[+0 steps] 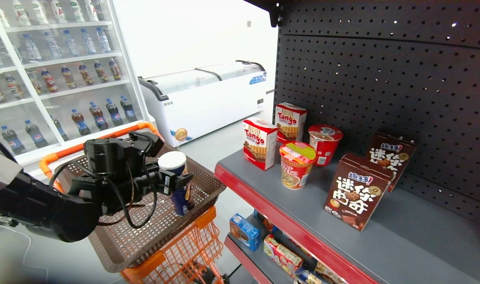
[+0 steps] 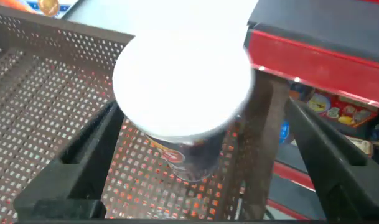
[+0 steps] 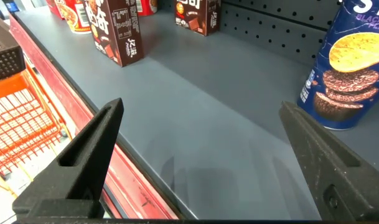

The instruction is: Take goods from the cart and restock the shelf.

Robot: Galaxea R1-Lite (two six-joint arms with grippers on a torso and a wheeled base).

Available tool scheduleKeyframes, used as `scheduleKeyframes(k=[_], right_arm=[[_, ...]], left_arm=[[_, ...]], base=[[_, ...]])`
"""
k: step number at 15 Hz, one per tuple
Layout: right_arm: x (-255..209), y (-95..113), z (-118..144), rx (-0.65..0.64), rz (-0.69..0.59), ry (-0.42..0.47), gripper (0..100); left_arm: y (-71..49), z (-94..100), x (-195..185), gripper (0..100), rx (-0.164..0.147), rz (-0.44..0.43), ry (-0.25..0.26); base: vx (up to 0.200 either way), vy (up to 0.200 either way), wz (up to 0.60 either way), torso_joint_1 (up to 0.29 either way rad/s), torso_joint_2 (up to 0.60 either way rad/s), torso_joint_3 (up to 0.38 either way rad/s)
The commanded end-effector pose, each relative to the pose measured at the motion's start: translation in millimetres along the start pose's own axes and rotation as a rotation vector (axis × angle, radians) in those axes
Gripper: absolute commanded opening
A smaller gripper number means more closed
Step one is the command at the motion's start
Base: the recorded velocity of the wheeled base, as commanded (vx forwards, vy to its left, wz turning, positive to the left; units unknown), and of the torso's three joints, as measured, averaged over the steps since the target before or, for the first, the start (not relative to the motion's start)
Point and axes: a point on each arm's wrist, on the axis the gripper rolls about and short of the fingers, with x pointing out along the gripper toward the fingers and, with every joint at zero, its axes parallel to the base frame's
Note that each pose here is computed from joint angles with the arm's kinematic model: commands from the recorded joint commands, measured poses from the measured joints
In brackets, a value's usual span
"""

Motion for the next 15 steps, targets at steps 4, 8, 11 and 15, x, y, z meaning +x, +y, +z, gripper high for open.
scheduleKeyframes(k=[4, 8, 11, 15], right_arm=[[0.1, 0.0, 0.1, 0.0, 0.0, 0.001, 100], [0.1, 0.0, 0.1, 0.0, 0.0, 0.001, 100], [0.1, 0.0, 0.1, 0.0, 0.0, 0.001, 100], [0.1, 0.0, 0.1, 0.0, 0.0, 0.001, 100]], left_arm=[[-6.1, -20.5, 22.8, 100, 0.005, -0.012, 0.009], [-8.0, -29.2, 34.1, 100, 0.016, -0.014, -0.011], [-9.2, -32.2, 42.3, 100, 0.026, -0.014, -0.062], [-11.4, -39.8, 46.0, 100, 0.029, -0.016, -0.063]], base=[[0.0, 0.0, 0.0, 0.0, 0.0, 0.0], [0.0, 0.0, 0.0, 0.0, 0.0, 0.0], [0.0, 0.0, 0.0, 0.0, 0.0, 0.0], [0.0, 0.0, 0.0, 0.0, 0.0, 0.0]])
